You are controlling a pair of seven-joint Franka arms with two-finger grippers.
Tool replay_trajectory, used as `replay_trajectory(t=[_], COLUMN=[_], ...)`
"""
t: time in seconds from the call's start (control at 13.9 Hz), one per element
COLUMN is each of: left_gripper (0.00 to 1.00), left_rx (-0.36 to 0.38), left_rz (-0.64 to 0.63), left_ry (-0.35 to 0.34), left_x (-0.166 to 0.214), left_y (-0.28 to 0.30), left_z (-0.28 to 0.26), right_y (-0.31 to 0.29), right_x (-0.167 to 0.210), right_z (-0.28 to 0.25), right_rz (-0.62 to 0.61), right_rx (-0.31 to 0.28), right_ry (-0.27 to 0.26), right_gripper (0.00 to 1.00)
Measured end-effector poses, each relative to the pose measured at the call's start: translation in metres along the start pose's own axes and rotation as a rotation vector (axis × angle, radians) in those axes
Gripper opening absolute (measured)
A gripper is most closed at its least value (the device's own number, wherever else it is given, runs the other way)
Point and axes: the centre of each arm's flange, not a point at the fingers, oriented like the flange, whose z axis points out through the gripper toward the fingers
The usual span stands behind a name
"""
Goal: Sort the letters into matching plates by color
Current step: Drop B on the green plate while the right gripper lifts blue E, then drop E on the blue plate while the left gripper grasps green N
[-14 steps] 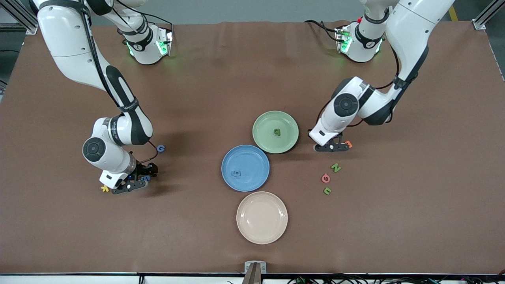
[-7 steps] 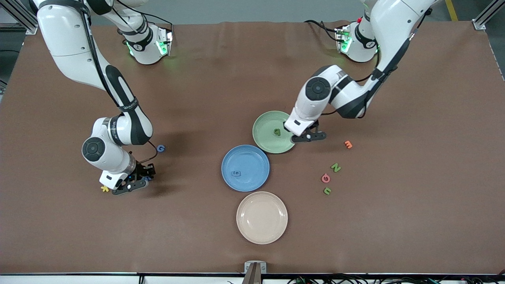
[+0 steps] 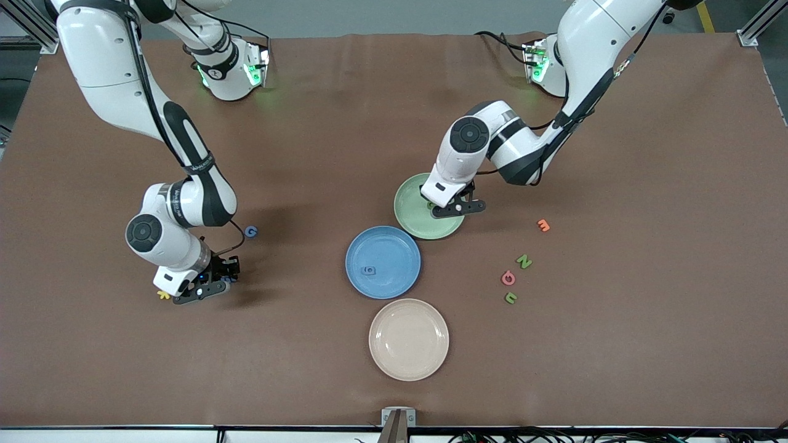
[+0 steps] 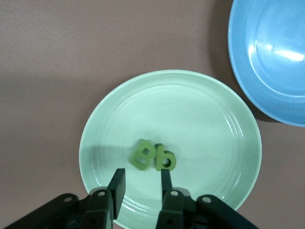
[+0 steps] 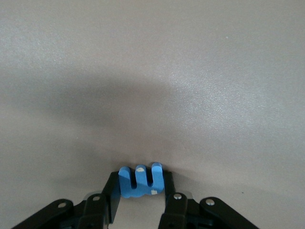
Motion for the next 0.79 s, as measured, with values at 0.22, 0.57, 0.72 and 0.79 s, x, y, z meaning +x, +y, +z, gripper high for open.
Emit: replay_trajectory(t=[0.22,0.57,0.72,0.79], left_gripper=[0.58,0.61,0.64,0.70], left_rx=[0.005,0.025,0.027,0.030], left_rz=[-0.011,0.027,0.075,0.110], left_ry=[0.000,-0.011,-0.007,-0.004], left_x=[0.007,0.047,0.069,0.080], left_y=[-0.006,-0.048,-0.073,-0.088], left_z=[-0.001,-0.003,-0.005,-0.007], right_y=[0.000,-0.038,-0.092,-0.125], right_x=[0.002,0.038,0.057,0.064], right_z=[-0.003,-0.050,-0.069,-0.078], right_rz=[0.032,0.222,0.327,0.379], right_rx=[0.017,0.044,0.047,0.056], right_ry=[-0.031,-0.126,-0.098,-0.082], right_gripper=[0.41,0.41,0.41,0.41])
